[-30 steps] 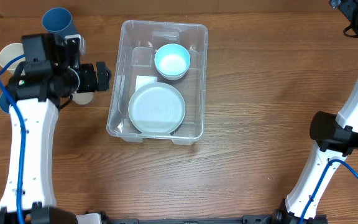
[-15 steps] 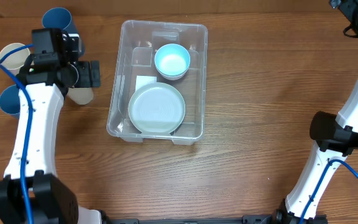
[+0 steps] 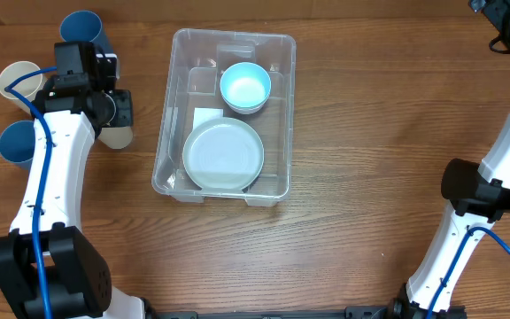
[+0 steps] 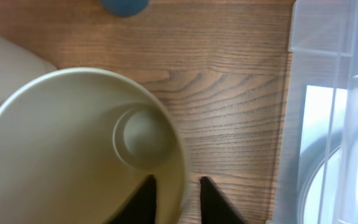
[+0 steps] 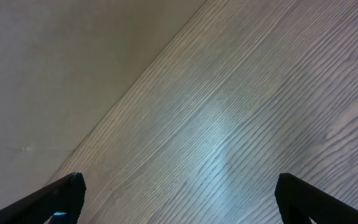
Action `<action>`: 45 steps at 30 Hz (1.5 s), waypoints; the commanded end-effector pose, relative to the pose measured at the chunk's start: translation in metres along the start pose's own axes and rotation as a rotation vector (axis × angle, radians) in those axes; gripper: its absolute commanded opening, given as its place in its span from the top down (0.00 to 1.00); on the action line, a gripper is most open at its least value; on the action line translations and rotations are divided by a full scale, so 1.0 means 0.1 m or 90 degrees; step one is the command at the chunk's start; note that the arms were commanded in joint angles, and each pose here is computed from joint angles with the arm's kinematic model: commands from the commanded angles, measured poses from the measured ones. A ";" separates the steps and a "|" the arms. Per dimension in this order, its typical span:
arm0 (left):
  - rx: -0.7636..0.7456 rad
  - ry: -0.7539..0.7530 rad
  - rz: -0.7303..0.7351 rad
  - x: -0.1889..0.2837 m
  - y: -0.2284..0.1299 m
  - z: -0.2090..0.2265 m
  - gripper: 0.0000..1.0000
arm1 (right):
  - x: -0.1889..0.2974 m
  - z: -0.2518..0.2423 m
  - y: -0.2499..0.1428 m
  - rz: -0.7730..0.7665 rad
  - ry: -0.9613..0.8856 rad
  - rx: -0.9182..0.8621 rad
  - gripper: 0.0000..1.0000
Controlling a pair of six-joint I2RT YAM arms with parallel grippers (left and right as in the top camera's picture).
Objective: Pack container
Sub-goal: 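Reach the left gripper to the front beige cup and grasp it, then carry the beige cup into the bin's upper-left corner and release it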
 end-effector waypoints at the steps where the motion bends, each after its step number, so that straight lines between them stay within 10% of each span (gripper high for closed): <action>1: 0.012 0.007 0.011 -0.06 0.01 0.01 0.96 | 0.06 0.01 0.02 -0.010 0.005 0.002 0.00; 8: 0.053 0.032 -0.009 0.23 0.15 0.07 0.96 | 0.06 0.01 0.02 -0.010 0.005 0.002 0.00; 15: 0.024 0.006 -0.224 1.74 0.82 -0.16 0.96 | 0.06 0.01 0.02 -0.010 0.005 0.002 0.00; 22: -0.151 -0.096 -0.365 2.57 0.86 -1.01 0.96 | 0.06 0.01 0.02 -0.010 0.005 0.002 0.00; 32: -0.261 -0.169 -0.291 1.57 1.04 -2.04 0.96 | 0.06 0.01 0.02 -0.010 0.005 0.002 0.00; 45: -0.198 -0.078 -0.188 0.50 1.04 -2.05 0.96 | 0.06 0.01 0.02 -0.010 0.005 0.002 0.00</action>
Point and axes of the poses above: each gripper's point midway between its finger pads, its own x axis back along the fingers, its own z axis along the line the jaws close on, y = z × x, the point moved 2 cm from there along x, back along the fingers
